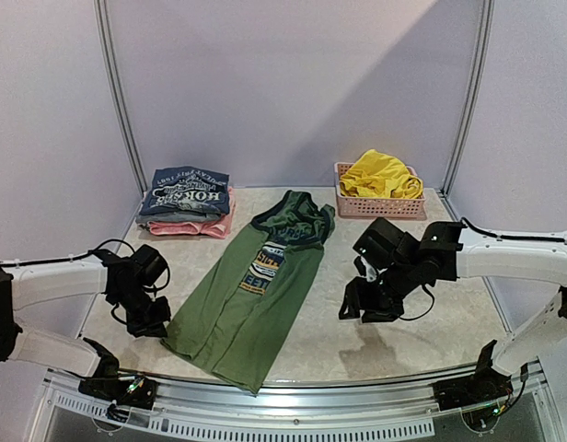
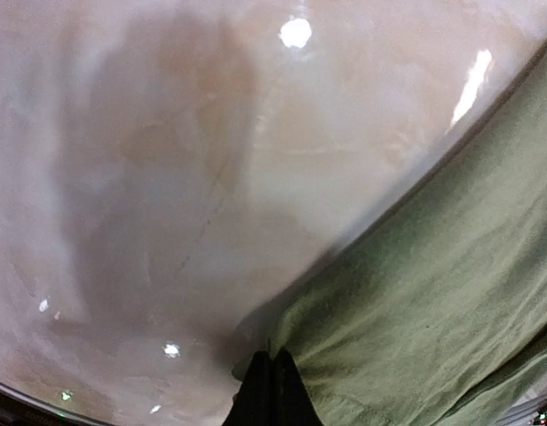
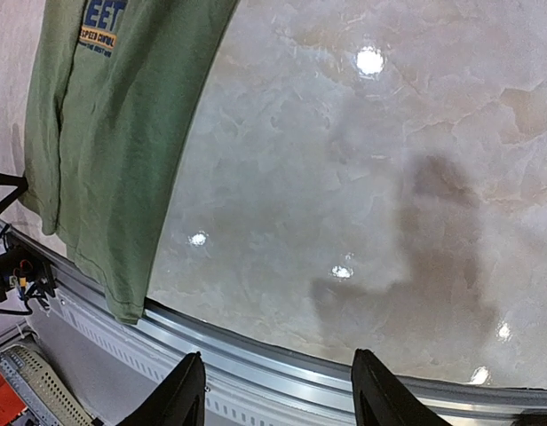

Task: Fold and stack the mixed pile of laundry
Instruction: Pick up the rectangle-folded tank top from the center of the board.

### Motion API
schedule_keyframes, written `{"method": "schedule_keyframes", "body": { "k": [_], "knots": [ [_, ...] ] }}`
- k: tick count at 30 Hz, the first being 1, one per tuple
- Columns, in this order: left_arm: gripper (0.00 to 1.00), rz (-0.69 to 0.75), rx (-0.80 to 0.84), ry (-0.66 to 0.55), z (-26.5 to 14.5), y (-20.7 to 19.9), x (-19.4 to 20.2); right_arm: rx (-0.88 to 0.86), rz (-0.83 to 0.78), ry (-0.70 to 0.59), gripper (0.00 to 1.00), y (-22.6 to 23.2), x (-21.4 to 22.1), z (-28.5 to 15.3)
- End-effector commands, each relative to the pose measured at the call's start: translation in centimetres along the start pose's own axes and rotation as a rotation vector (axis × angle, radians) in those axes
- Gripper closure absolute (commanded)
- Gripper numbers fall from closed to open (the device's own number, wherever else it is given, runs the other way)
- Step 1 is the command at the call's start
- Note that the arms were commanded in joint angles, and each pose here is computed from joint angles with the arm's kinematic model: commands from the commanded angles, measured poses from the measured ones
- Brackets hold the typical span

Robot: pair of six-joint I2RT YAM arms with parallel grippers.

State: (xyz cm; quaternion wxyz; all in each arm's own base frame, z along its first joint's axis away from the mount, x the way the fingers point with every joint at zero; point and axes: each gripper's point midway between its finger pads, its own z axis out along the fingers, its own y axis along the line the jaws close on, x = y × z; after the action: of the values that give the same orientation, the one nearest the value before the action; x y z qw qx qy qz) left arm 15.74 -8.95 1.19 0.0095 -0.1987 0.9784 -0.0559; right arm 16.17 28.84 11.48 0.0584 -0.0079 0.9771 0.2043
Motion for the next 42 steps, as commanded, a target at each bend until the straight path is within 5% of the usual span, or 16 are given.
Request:
{"method": "schedule_keyframes", "body": {
  "k": [1, 9, 23, 32, 42],
  "knots": [
    [1.00, -0.035, 0.023, 0.040, -0.4, -0.6, 2.4, -0.057, 0.008, 0.013, 0.43, 0.0, 0.9, 0.1],
    [1.00, -0.043, 0.115, 0.062, -1.2, -3.9, 6.0, -0.169, 0.049, 0.041, 0.43, 1.9, 3.7, 1.5],
    [1.00, 0.147, 0.130, 0.088, -1.4, -3.6, 6.7, -0.241, 0.028, 0.096, 0.45, 13.9, 11.2, 8.8],
    [1.00, 0.244, 0.189, 0.121, -2.4, -2.6, 7.6, -0.150, 0.280, 0.099, 0.50, 13.0, 14.2, 13.2],
    [1.00, 0.290, 0.236, 0.154, -2.9, -3.2, 8.2, -0.043, 0.367, 0.016, 0.51, 12.3, 15.7, 12.2]
  ]
}}
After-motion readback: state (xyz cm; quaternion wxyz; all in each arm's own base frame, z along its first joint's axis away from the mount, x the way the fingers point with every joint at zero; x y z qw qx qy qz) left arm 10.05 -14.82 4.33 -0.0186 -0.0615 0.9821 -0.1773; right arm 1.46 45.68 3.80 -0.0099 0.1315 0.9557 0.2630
